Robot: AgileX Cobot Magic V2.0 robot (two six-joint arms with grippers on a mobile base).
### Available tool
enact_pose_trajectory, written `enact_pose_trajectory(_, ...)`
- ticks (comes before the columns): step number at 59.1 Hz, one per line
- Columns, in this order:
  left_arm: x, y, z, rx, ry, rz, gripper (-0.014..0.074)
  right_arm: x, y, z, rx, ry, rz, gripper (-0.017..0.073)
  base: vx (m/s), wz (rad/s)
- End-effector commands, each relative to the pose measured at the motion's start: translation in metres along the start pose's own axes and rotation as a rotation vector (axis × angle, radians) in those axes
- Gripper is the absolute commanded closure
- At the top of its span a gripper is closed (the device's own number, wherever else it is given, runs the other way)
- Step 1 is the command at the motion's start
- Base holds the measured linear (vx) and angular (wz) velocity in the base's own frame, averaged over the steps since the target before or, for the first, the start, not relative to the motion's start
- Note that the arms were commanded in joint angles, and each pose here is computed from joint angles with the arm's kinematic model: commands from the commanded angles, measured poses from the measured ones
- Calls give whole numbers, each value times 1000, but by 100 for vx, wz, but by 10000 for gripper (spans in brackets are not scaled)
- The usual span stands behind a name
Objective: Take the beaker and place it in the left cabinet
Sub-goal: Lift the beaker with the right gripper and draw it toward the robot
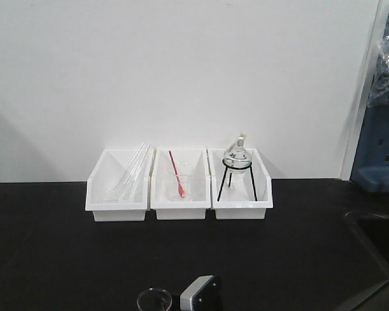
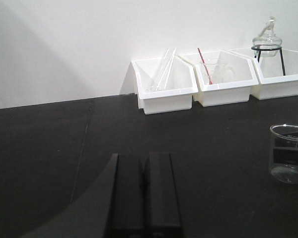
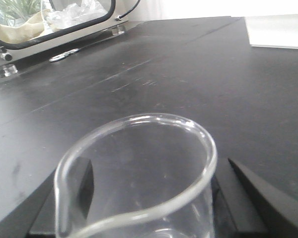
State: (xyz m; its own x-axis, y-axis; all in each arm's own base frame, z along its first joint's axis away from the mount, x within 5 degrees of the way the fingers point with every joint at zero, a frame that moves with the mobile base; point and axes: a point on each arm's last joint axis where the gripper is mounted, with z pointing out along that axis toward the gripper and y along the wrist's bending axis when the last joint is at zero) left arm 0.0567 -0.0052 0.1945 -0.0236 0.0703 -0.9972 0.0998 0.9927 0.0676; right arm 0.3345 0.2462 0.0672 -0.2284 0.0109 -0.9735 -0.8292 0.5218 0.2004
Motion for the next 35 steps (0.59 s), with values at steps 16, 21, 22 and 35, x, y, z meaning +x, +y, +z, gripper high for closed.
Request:
enact_pose_trajectory(16,-4,-1,-1,9,-94,-6,601,-79,9,-5,-7,-162,-98,565,0,0)
enact_pose_trajectory(21,-4,-1,-1,9,-94,-6,601,-111,11,-14,41,-127,-104,565,0,0)
enact_pose_trajectory(22,-4,-1,-1,9,-94,-6,601,-118,12,-16,48,-120,-103,565,0,0)
enact_pose_trajectory(35,-4,-1,-1,9,-94,-6,601,-215,39,-71,227,-15,-154,565,0,0)
